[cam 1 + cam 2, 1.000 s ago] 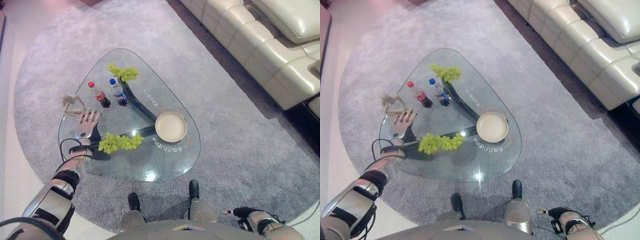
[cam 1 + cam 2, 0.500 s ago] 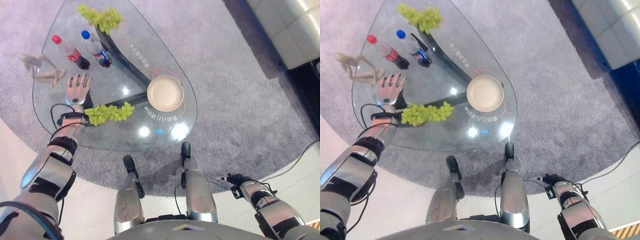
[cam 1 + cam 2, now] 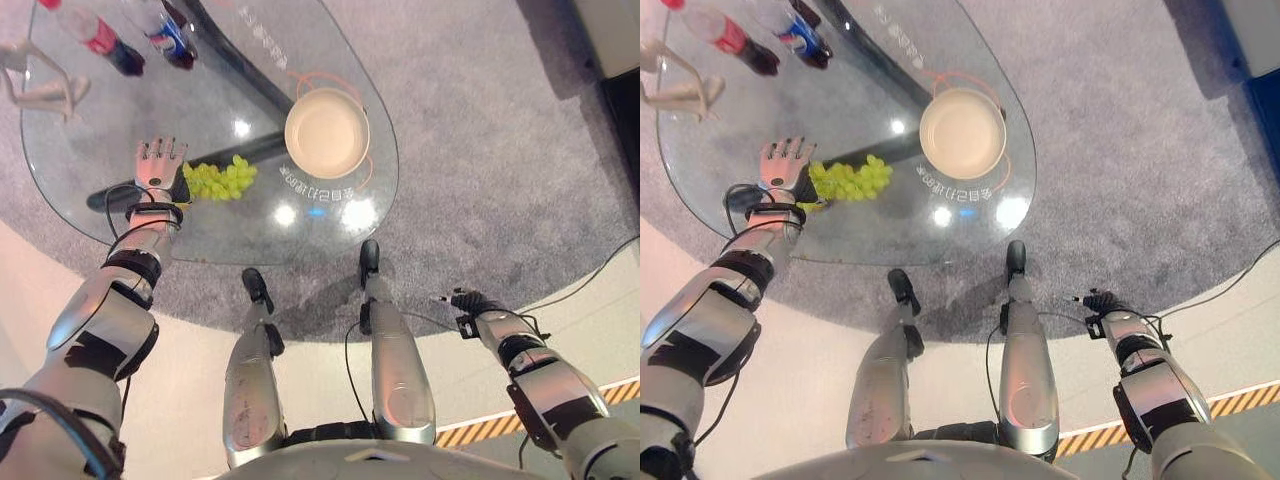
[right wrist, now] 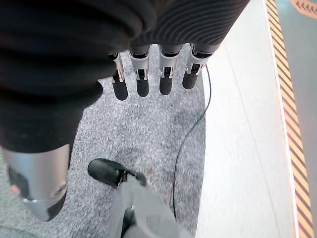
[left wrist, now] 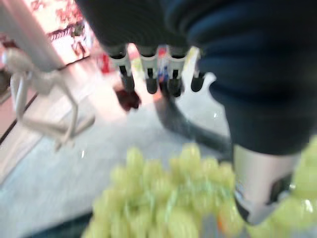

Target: Pick up fruits into the plate

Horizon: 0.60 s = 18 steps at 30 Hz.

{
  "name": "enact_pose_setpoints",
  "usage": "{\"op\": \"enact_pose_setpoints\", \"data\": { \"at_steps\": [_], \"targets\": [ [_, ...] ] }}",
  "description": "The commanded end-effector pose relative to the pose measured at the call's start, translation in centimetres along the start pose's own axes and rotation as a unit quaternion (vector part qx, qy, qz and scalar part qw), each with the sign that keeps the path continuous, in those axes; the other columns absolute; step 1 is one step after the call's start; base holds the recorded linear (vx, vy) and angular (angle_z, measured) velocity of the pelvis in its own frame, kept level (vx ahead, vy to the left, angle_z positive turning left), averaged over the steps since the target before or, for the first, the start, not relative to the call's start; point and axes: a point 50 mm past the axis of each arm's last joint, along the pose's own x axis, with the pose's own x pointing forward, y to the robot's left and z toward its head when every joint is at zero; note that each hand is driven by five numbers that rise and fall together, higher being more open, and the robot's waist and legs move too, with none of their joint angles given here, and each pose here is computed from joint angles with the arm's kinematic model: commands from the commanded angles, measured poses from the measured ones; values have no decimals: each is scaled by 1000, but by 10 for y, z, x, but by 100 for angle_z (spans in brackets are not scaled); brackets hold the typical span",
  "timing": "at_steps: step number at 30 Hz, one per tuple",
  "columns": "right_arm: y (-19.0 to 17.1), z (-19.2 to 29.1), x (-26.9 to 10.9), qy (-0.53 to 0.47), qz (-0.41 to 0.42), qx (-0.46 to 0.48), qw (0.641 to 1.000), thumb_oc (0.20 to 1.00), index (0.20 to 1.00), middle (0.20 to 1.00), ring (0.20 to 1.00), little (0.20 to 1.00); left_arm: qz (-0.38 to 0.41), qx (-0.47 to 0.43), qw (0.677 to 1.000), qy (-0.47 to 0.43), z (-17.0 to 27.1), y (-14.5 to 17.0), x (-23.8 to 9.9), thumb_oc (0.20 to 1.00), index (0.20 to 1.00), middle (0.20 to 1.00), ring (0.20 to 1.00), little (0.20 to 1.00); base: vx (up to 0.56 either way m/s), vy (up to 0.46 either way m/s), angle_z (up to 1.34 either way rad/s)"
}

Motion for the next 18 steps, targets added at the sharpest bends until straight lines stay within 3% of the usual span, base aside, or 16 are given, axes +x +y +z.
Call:
{"op": "enact_pose_setpoints", "data": {
  "at_steps": [1,11,18],
  "targets": [
    [-22,-15,-1,18,-36,5,999,1000,1000,1000,1000,1000,-15,3,996,85,-32,19,10,1000,1000,1000,1000,1000,0,0,0],
    [-25,-19,-1,12,-36,3,999,1000,1000,1000,1000,1000,-37,25,989,140,-53,2,-2,1000,1000,1000,1000,1000,0,0,0],
    [-27,-14,-2,-10,-39,10,999,1000,1000,1000,1000,1000,28,26,976,214,-78,12,-7,1000,1000,1000,1000,1000,0,0,0]
  ]
}}
